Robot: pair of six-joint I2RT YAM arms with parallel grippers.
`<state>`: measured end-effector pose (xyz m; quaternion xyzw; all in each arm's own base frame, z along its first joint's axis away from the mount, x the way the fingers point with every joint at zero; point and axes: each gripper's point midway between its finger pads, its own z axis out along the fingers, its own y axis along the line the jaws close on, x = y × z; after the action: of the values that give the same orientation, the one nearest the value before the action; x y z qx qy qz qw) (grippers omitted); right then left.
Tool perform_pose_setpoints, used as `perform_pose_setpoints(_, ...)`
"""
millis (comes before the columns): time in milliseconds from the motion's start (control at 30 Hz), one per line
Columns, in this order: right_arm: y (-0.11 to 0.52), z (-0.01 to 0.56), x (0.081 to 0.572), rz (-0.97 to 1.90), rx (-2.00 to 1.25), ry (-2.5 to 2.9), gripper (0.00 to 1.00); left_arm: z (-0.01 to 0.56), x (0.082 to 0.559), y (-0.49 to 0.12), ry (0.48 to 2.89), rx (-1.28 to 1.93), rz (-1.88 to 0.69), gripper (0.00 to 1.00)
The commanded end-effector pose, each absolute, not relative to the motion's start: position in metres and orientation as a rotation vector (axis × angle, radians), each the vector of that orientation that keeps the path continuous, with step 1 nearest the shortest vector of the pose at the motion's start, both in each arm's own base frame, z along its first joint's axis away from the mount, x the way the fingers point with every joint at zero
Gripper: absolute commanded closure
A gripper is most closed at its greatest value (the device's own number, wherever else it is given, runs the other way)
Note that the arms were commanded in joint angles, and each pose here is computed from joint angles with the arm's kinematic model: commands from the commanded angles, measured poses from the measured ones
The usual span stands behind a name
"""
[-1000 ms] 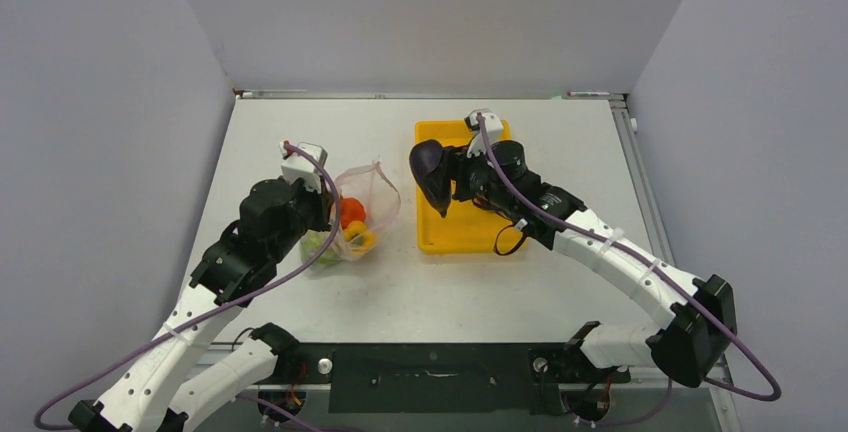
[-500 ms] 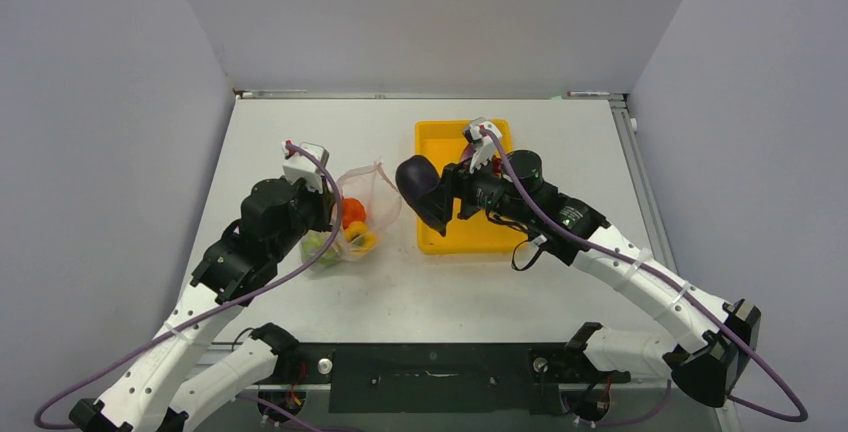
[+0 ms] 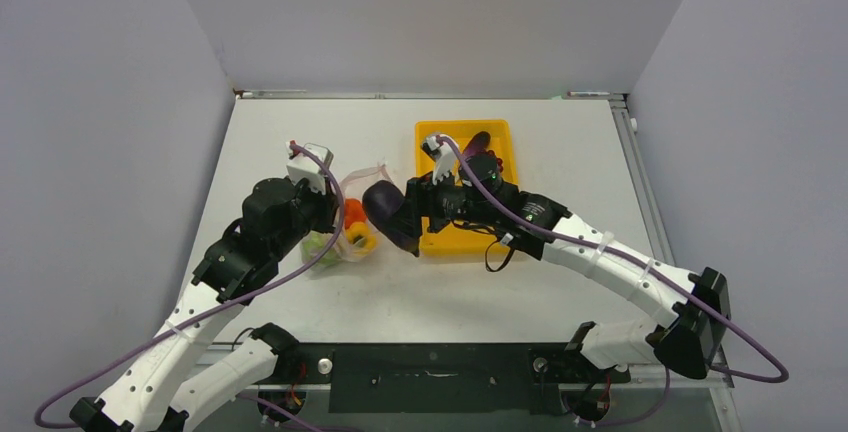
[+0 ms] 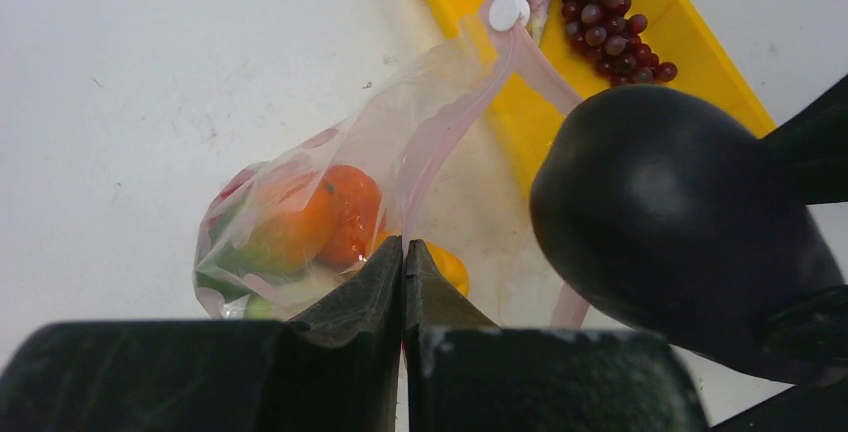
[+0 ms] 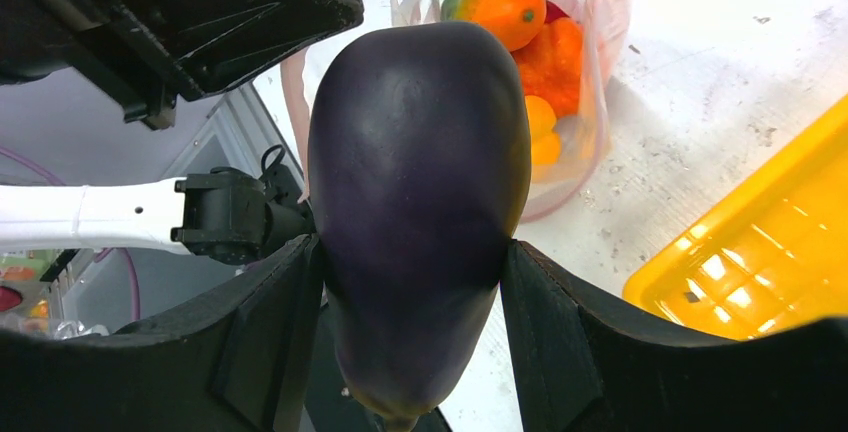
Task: Place the food in the zip-top bag and seal the zipper
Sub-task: Place the fake vegetable in the zipper food storage bag.
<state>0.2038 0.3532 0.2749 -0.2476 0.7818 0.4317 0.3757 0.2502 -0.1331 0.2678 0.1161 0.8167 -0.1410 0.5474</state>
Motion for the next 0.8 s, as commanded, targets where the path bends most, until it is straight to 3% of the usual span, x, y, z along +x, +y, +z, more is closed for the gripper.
perform_pose_setpoints(0,0.374,0.296,0.205,1.174,-0.614,1.98,0.95,0.284,0.251,-0.143,1.88,0.291,-0.403,1.0)
perform_pose_setpoints(767,0.419,0.254,0.252,1.24,-0.291,2.184,0.95,0.286,0.236,-0.172,1.863,0.41,-0.579,1.0)
